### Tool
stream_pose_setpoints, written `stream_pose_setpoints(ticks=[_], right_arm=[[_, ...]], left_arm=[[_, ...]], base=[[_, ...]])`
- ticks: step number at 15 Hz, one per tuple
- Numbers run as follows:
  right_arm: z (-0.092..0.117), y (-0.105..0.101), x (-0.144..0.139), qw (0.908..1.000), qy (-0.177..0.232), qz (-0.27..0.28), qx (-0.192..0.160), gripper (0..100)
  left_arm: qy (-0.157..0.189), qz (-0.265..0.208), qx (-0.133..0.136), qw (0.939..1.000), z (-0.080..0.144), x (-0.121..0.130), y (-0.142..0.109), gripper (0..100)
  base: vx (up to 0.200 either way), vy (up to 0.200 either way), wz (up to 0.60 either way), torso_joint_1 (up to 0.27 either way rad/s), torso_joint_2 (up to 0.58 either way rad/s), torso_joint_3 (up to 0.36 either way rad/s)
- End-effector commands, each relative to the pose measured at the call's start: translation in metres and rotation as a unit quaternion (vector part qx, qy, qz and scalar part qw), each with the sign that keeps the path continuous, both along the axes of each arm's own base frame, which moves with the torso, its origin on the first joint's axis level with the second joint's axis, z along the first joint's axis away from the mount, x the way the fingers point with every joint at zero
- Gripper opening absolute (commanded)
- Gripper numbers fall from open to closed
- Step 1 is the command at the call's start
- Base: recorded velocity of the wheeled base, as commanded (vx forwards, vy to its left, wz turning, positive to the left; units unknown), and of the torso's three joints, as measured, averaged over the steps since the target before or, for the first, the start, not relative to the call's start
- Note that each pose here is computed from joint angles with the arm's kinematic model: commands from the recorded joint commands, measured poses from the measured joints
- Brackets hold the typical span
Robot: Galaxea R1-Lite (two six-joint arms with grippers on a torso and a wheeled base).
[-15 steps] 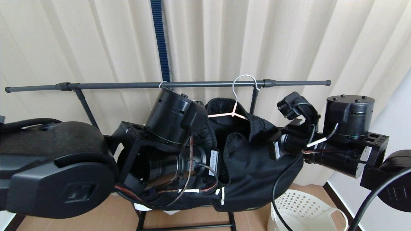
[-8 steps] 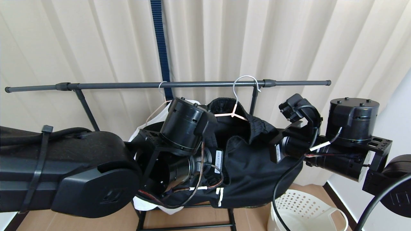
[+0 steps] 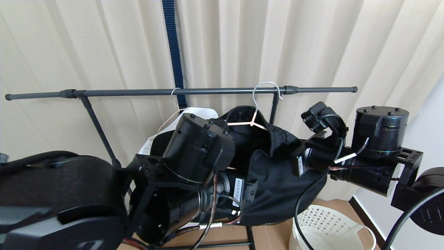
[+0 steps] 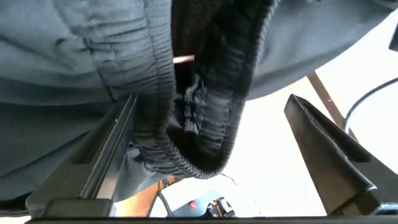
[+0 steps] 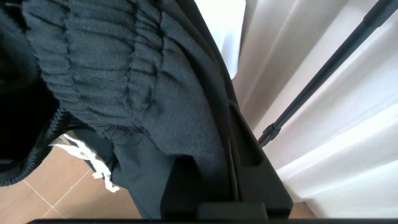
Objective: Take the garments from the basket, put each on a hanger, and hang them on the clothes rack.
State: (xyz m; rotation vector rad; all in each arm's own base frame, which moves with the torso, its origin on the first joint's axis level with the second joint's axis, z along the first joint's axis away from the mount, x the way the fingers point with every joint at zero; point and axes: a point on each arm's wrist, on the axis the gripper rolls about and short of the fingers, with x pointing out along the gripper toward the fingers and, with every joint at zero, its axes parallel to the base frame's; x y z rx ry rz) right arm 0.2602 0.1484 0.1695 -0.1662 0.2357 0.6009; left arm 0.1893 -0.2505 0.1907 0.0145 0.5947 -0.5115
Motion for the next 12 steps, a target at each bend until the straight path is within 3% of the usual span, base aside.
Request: stream_pose_setpoints(ticks=[1, 5, 8, 10, 12], right_arm=[[-0.002, 0.0, 0.001, 1.0, 0.002, 0.0, -0.002, 0], [-0.004, -0.001, 0.0, 1.0, 0.006, 0.001, -0.005, 0], [-0.009, -0.004, -0.004, 0.9995, 0.006, 0.025, -0.02, 0], [-0.013, -0.007, -0.006, 0.9988, 0.003, 0.037, -0.033, 0], [-0.017, -0.008, -0.009, 0.9978, -0.01, 0.051, -0.041, 0]], left_arm=[[-0.022, -0.018, -0.019, 0.9994, 0.02, -0.021, 0.016, 100], [-0.063, -0.041, -0.027, 0.9968, 0.042, -0.041, 0.042, 100], [-0.127, -0.047, 0.003, 0.9907, 0.063, -0.039, 0.072, 100], [-0.149, -0.077, 0.027, 0.9855, 0.067, -0.028, 0.089, 100], [-0.152, -0.115, 0.035, 0.981, 0.066, -0.017, 0.101, 100]], base=[[0.0, 0.0, 0.0, 0.0, 0.0, 0.0], [0.0, 0.0, 0.0, 0.0, 0.0, 0.0], [0.0, 0.0, 0.0, 0.0, 0.0, 0.0], [0.0, 0.0, 0.0, 0.0, 0.0, 0.0], [0.0, 0.0, 0.0, 0.0, 0.0, 0.0]])
